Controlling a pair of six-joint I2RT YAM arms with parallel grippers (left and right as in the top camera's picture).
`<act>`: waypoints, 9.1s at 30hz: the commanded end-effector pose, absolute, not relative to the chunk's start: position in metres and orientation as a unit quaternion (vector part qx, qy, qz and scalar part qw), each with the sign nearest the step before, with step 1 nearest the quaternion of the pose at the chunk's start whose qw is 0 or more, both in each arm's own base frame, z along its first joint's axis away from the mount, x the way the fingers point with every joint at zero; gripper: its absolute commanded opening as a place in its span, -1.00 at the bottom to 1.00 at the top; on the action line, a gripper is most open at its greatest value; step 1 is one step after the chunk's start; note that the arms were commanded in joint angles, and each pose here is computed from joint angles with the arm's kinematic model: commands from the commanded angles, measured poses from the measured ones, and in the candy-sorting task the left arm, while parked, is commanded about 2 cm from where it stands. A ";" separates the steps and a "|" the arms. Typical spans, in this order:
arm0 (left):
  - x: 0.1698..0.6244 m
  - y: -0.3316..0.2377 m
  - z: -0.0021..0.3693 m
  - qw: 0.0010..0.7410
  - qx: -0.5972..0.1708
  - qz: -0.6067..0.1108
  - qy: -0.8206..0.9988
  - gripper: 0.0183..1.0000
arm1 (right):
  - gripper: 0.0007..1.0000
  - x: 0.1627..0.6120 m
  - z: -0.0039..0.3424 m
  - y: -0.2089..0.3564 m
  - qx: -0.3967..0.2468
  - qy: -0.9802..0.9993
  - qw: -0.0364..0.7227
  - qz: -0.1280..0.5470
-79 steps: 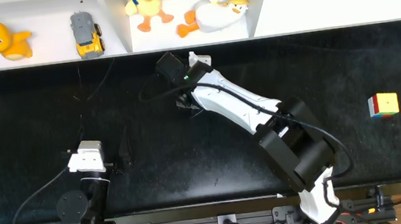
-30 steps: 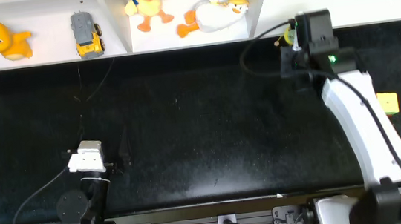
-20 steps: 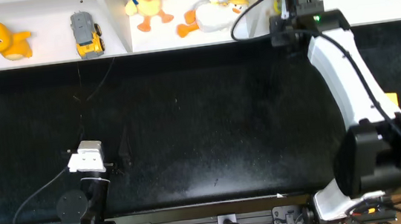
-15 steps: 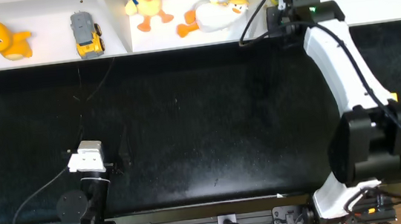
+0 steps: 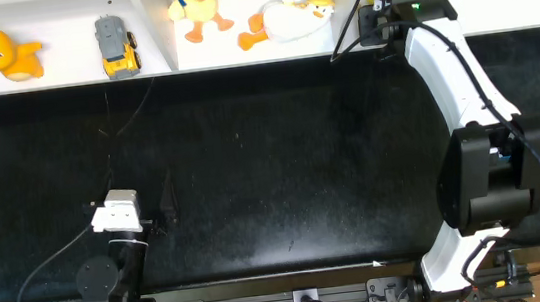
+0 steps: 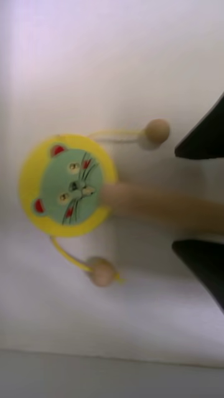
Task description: Store Toys
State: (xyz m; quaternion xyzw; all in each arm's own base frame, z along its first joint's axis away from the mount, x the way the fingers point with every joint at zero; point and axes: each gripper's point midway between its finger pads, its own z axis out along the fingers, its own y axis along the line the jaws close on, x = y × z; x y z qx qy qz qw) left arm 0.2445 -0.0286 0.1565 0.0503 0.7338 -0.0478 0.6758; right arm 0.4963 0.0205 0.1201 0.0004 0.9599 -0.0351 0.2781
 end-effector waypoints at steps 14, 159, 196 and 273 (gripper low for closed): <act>0.244 -0.027 0.157 0.679 0.052 -0.039 0.731 1.00 | 0.99 0.323 0.164 -0.011 0.020 0.949 0.307 -0.071; 0.244 -0.027 0.157 0.679 0.052 -0.039 0.731 1.00 | -0.21 0.507 0.176 -0.169 0.058 0.938 0.343 -0.016; 0.244 -0.027 0.157 0.679 0.052 -0.039 0.731 1.00 | 0.99 0.361 0.146 -0.123 0.053 0.940 0.334 -0.053; 0.244 -0.027 0.157 0.679 0.052 -0.039 0.731 1.00 | 1.00 0.247 0.172 -0.003 0.027 0.711 0.703 0.019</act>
